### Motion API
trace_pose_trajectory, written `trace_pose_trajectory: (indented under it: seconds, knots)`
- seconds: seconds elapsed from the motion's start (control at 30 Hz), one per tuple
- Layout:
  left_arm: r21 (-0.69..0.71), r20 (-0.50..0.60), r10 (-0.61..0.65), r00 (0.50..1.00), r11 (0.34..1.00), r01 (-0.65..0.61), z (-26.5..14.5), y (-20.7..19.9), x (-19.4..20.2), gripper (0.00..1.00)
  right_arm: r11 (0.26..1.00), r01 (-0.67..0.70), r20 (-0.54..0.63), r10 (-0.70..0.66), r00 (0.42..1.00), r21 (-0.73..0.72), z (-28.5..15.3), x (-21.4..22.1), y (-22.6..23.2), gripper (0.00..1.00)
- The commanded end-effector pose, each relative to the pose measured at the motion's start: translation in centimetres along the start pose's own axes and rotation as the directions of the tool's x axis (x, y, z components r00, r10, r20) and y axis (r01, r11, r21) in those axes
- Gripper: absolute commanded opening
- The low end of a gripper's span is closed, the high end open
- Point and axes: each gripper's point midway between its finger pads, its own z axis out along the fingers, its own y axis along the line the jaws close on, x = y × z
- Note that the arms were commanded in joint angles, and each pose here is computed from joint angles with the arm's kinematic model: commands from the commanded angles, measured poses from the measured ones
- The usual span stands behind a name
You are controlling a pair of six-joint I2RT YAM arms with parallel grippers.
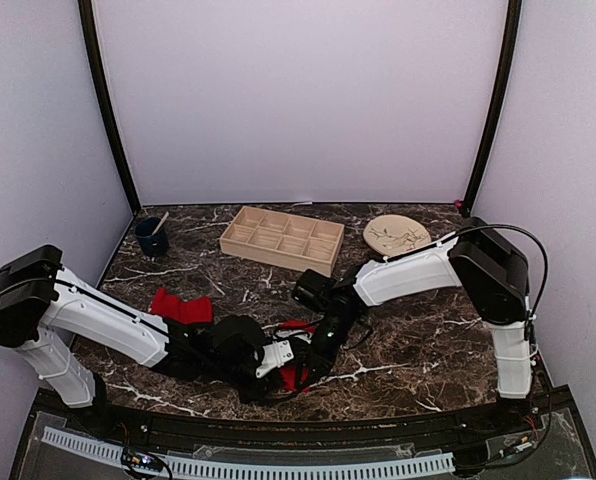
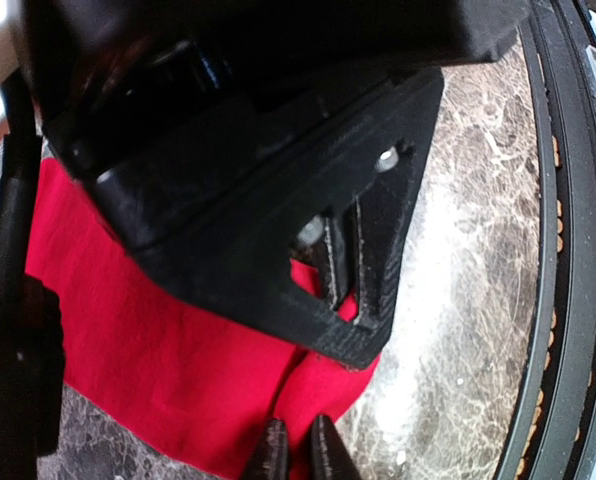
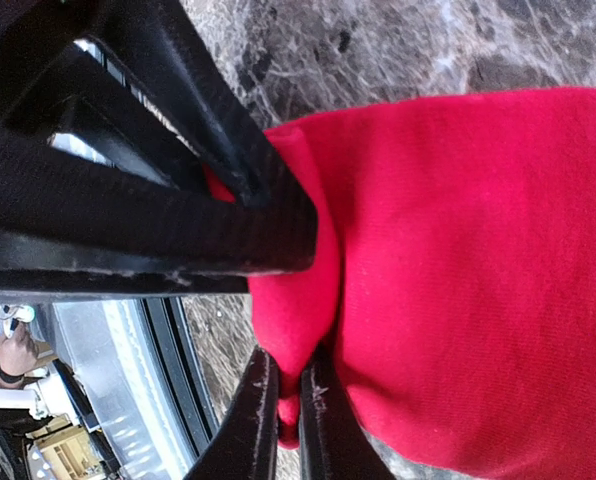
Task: Roll the socks
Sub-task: Roll the sock at the center of the board.
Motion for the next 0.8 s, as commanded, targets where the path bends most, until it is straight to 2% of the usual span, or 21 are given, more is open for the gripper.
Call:
trace_pose_trajectory:
  seconds: [0.0, 0.1, 0.47, 0.77]
  knots:
    - [0.032, -0.166, -0.005, 0.986, 0.999, 0.010, 0.9, -0.8, 4.5, 0.07, 1.000, -0.015, -0.006, 0.015, 1.000, 0.010, 0.3, 0.2, -0.8, 0.08]
    - [0.028, -0.168, -0.011, 0.986, 0.999, 0.016, 1.0, -0.7, 4.5, 0.00, 1.000, -0.023, -0.007, 0.023, 1.000, 0.015, 0.3, 0.3, -1.0, 0.10]
    - [0.029, -0.178, -0.034, 0.984, 0.999, 0.040, 0.9, -0.8, 4.9, 0.00, 0.997, -0.055, 0.027, 0.053, 0.998, 0.054, -0.7, 0.3, -1.7, 0.24]
    - [0.062, -0.179, -0.066, 0.982, 0.995, 0.078, 0.9, -1.1, 4.8, 0.00, 0.991, -0.103, 0.097, 0.094, 0.991, 0.085, -2.3, 0.7, -2.7, 0.28]
